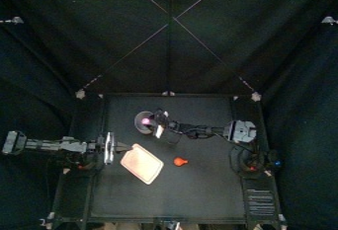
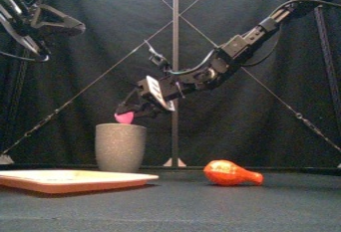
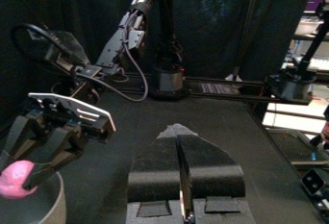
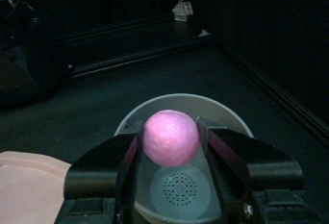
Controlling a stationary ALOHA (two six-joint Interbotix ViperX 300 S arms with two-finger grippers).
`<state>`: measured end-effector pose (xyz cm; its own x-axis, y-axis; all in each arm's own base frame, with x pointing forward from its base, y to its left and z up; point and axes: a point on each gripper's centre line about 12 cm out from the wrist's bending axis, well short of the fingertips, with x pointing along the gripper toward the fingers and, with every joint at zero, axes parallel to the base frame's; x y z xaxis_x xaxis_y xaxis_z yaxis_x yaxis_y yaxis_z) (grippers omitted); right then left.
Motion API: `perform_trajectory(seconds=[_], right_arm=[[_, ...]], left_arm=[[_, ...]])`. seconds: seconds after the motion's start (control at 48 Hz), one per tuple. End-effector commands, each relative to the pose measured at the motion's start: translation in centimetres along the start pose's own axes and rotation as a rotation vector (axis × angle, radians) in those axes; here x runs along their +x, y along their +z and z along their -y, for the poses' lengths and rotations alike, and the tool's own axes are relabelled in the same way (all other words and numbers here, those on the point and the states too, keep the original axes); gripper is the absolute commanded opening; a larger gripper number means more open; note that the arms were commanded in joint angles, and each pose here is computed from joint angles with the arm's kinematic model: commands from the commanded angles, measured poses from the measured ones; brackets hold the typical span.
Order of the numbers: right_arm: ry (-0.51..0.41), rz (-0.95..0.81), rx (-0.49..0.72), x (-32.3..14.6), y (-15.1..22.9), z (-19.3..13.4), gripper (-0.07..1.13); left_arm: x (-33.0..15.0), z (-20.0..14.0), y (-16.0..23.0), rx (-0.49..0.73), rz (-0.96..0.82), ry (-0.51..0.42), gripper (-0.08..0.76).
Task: Pick the pink ball then place it in the grey bowl
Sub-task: Drop pink ball in the grey bowl and return to neutral
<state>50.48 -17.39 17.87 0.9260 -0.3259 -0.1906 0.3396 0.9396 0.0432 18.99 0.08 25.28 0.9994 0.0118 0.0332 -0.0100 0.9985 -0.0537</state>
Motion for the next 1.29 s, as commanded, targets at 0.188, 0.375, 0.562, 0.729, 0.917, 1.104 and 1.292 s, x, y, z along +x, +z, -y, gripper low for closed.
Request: perform_trajectory(seconds=[0.188,0.375,0.562,0.729,0.917,1.104,1.292], right_arm=[[-0.016,0.028,0.014,0.0,1.5,0.7,0.91],[-0.013,0.044,0.015,-0.7,2.3,0.5,0.92],[0.004,0.083,0.002,-3.6,4.0,-0.2,0.92],[0.048,0.139,-0.001,-8.8,5.3,-2.2,0.92],[0.104,0.181,-0.005,-15.1,4.5,-4.0,0.92],[0.17,0.223,-0.005,-21.0,3.1,-5.6,0.92],[0.215,0.243,0.009,-25.2,2.4,-6.2,0.91]], left_arm=[[0.2,0.0,0.5,-0.002,0.017,-0.001,-0.03],[0.2,0.0,0.4,-0.002,0.014,-0.001,-0.03],[0.2,0.0,0.4,-0.003,0.015,-0.001,-0.03],[0.1,0.0,0.3,-0.003,0.011,-0.001,-0.03],[0.1,0.0,0.1,-0.004,0.008,-0.001,-0.03],[0.1,0.0,0.1,-0.003,0.006,-0.001,-0.03],[0.1,0.0,0.0,-0.003,0.006,-0.001,-0.03]])
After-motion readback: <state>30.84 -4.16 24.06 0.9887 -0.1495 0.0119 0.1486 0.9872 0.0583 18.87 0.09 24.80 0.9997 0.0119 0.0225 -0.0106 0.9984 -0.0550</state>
